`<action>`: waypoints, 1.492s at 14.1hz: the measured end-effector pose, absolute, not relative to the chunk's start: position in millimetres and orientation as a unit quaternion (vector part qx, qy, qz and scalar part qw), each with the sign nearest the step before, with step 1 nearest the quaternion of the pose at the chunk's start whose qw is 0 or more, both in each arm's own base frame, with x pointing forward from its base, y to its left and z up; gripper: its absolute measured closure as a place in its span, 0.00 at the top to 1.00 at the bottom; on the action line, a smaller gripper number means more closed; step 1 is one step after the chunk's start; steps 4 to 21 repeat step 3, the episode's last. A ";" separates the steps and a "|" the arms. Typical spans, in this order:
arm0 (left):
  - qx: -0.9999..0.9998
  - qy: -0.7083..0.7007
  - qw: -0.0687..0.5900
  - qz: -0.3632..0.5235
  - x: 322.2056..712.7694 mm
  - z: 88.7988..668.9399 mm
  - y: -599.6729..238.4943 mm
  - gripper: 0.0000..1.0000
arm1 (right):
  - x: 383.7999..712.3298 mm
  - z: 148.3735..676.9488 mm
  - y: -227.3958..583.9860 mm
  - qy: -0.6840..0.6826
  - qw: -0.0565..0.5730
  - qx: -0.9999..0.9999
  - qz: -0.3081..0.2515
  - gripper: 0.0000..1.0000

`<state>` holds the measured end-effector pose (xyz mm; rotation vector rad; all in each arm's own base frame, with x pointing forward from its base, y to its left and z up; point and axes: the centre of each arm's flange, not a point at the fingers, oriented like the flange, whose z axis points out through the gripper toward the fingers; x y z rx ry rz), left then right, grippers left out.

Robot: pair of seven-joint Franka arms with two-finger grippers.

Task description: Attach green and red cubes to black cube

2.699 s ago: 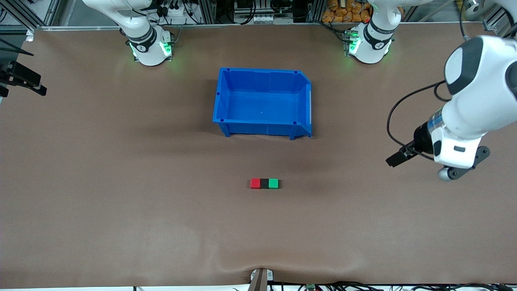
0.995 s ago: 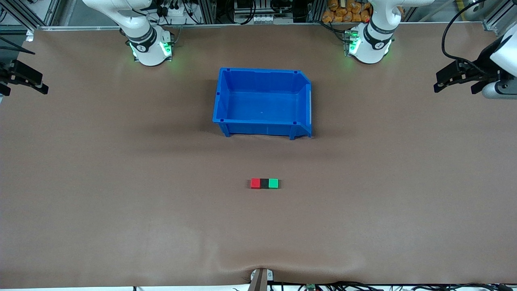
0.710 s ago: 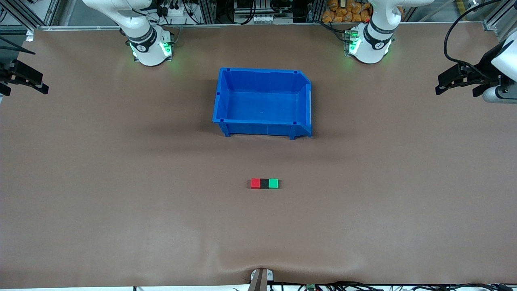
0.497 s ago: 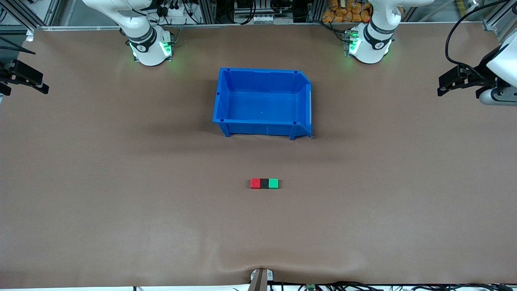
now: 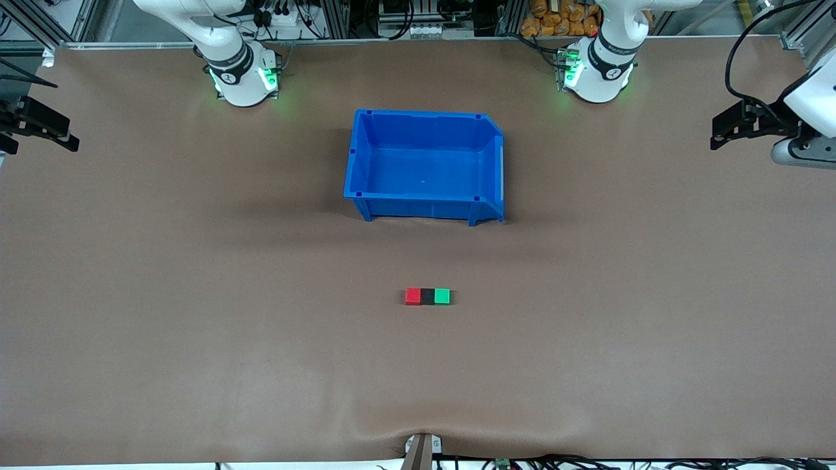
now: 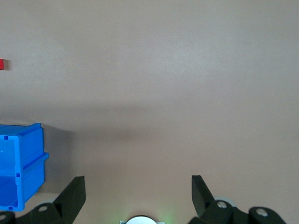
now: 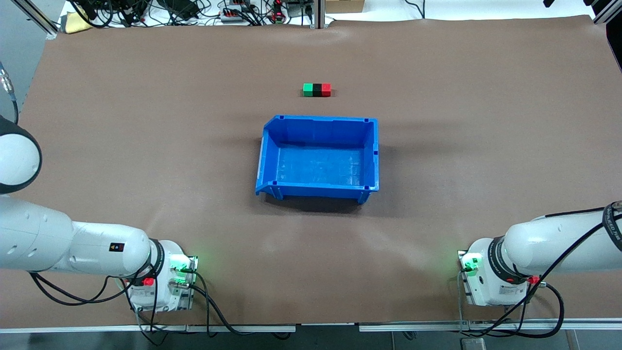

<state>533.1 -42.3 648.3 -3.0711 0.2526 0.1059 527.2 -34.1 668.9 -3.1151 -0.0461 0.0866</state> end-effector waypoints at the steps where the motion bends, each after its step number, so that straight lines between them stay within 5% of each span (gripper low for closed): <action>1: -0.996 0.082 0.029 0.034 532.8 648.9 -42.3 1.00 | 527.2 668.9 -34.1 -0.015 0.012 -0.999 0.028 1.00; 21: -0.996 0.082 0.029 0.034 532.6 649.1 -42.3 1.00 | 527.1 668.8 -34.1 -0.015 0.013 -0.999 0.028 1.00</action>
